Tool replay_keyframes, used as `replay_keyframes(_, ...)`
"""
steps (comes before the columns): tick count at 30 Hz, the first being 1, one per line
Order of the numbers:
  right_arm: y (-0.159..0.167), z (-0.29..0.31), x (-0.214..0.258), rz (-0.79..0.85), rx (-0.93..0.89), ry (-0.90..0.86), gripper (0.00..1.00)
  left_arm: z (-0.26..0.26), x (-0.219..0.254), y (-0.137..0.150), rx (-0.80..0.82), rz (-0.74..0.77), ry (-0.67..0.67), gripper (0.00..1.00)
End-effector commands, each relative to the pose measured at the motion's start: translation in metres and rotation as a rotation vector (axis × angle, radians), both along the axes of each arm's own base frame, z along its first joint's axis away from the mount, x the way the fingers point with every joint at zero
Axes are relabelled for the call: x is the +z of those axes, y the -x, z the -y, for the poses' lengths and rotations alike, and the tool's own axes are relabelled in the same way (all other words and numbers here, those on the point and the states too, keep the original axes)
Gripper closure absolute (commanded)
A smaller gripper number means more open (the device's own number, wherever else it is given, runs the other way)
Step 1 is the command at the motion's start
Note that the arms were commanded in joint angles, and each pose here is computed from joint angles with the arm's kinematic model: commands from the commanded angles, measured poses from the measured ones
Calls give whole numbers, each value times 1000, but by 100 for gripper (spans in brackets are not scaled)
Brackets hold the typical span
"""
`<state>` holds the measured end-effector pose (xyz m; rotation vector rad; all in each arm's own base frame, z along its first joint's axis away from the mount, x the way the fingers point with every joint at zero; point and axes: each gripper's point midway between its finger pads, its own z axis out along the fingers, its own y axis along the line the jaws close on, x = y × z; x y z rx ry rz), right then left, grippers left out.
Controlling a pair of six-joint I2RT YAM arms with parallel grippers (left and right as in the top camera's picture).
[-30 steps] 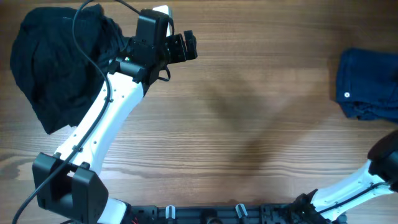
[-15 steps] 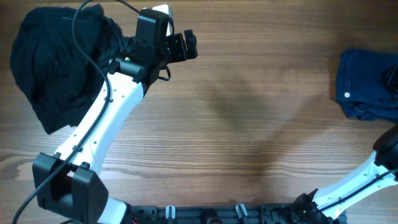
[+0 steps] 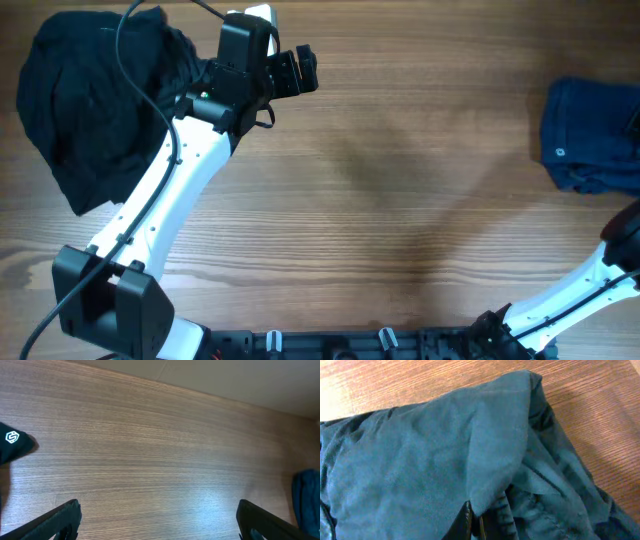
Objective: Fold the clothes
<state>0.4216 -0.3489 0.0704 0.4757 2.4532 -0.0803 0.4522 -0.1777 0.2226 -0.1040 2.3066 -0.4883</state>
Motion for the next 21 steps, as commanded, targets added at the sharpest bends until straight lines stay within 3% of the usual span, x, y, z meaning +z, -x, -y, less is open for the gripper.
replay_keyframes(1,-7,23,60,109,-40,66,96,-3,0,-4,14,13,-14,1)
replay_keyframes(9,12,45,39,63,-117,43,96,-3,0,-4,14,12,-14,1)
replay_keyframes(10,13,45,34,53,-127,33,85,-3,0,-4,14,12,-14,0)
replay_keyframes(11,15,47,28,42,-157,19,29,-3,0,-4,14,12,-14,1)
replay_keyframes(12,16,47,27,42,-176,5,2,-3,0,-4,14,12,-14,1)
replay_keyframes(13,15,45,28,46,-178,-5,1,-3,0,-4,14,12,-14,1)
replay_keyframes(16,8,40,47,90,-159,-19,3,-3,0,-4,14,12,-14,1)
replay_keyframes(17,7,38,54,99,-158,-17,14,-3,0,-3,14,12,-14,1)
replay_keyframes(18,6,37,58,104,-157,-13,27,-3,0,-3,14,12,-14,1)
replay_keyframes(20,5,34,59,94,-157,-7,87,-3,0,-3,14,12,-14,1)
replay_keyframes(21,5,33,54,80,-165,-8,96,-3,0,-3,14,12,-14,1)
